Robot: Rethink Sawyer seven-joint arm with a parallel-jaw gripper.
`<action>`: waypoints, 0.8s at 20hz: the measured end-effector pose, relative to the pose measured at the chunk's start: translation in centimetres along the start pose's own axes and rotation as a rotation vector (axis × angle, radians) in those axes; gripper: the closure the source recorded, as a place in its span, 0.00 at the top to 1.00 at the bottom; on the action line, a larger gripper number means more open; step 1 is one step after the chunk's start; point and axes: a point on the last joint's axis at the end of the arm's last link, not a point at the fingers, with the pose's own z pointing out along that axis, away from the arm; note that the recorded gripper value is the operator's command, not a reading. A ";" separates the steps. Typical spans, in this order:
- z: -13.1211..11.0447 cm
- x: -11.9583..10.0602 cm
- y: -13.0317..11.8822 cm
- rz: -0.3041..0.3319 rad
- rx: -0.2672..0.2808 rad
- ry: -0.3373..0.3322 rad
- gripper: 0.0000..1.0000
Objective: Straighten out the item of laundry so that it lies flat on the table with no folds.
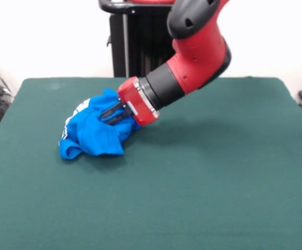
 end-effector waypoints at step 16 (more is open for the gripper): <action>1.1 -9.1 -10.1 0.462 -0.218 0.251 0.00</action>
